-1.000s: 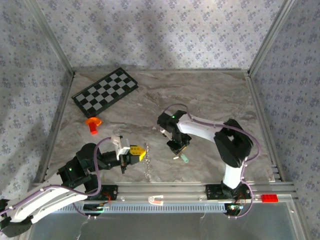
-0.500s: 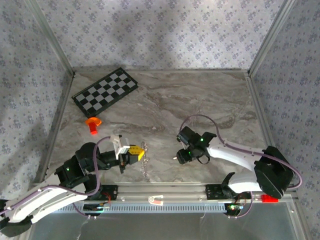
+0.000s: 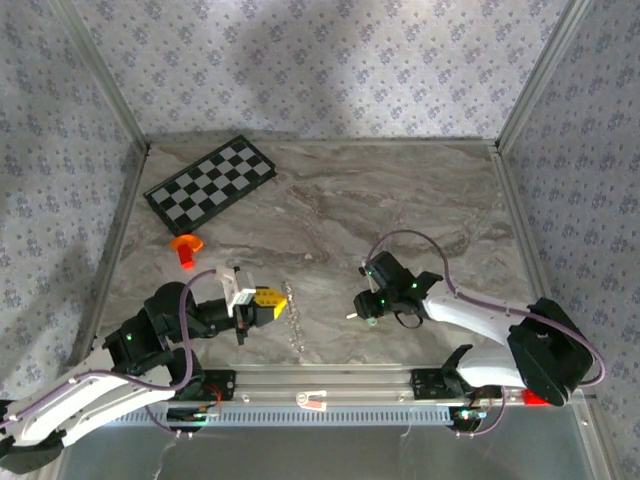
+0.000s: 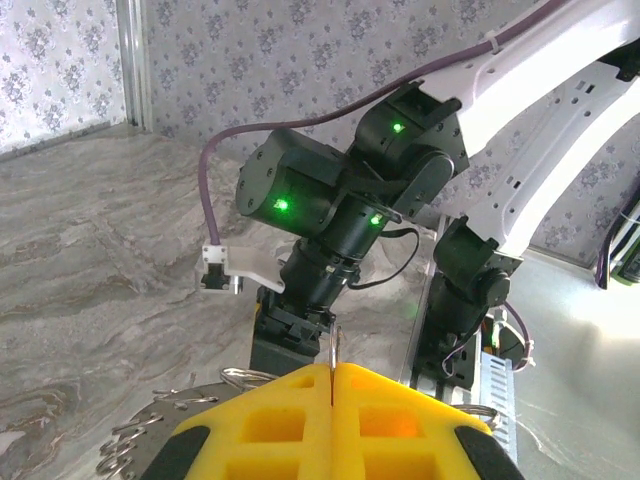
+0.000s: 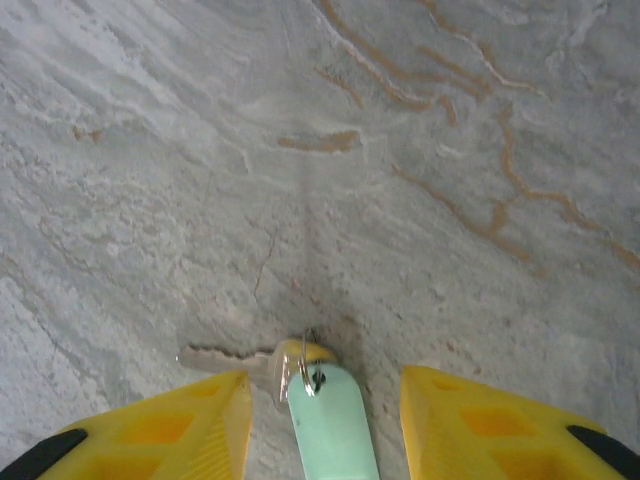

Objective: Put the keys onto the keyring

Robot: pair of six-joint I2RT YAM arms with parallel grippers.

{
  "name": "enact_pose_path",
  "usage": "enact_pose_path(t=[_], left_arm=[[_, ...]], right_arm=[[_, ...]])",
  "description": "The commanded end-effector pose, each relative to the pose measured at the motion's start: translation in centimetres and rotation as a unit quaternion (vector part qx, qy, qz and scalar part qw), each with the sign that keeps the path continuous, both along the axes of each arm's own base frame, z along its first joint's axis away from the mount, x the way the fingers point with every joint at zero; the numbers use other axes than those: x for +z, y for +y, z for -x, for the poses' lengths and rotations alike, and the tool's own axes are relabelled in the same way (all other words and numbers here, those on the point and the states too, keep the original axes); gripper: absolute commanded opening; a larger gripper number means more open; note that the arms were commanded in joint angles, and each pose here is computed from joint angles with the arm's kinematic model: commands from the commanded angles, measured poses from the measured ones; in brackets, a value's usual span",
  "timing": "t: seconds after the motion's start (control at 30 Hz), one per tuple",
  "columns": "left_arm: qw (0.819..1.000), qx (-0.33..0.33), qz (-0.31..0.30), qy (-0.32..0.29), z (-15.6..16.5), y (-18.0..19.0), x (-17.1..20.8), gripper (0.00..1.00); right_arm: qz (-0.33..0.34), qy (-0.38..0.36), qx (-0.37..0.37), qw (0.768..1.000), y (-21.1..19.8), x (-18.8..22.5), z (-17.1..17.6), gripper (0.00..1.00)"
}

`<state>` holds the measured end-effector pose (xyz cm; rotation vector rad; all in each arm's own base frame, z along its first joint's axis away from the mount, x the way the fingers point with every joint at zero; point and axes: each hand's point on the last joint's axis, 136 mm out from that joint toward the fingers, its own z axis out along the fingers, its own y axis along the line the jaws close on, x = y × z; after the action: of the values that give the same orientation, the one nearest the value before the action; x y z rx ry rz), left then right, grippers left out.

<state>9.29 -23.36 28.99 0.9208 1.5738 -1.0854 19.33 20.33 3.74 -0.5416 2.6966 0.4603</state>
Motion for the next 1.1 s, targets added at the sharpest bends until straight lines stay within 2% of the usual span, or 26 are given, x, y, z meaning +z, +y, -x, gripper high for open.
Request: enact_pose_path(t=[0.0, 0.2, 0.53, 1.07], left_arm=[[0.999, -0.001, 0.021, -0.031, 0.4, 0.6, 2.4, 0.00], [0.999, -0.018, 0.028, -0.034, 1.0, 0.5, 2.6, 0.00], [0.999, -0.017, 0.034, -0.033, 1.0, 0.5, 2.6, 0.00], [0.999, -0.013, 0.017, -0.024, 0.6, 0.0, 1.7, 0.00]], right_arm=[[-0.005, -0.002, 0.012, 1.000, 0.7, -0.1, -0.5, 0.41], [0.003, 0.006, 0.013, 1.000, 0.8, -0.5, -0.1, 0.39], [0.019, 0.014, 0.016, 1.000, 0.3, -1.2, 0.6, 0.21], [0.057, 0.023, 0.024, 0.998, -0.3, -0.3, 1.1, 0.00]])
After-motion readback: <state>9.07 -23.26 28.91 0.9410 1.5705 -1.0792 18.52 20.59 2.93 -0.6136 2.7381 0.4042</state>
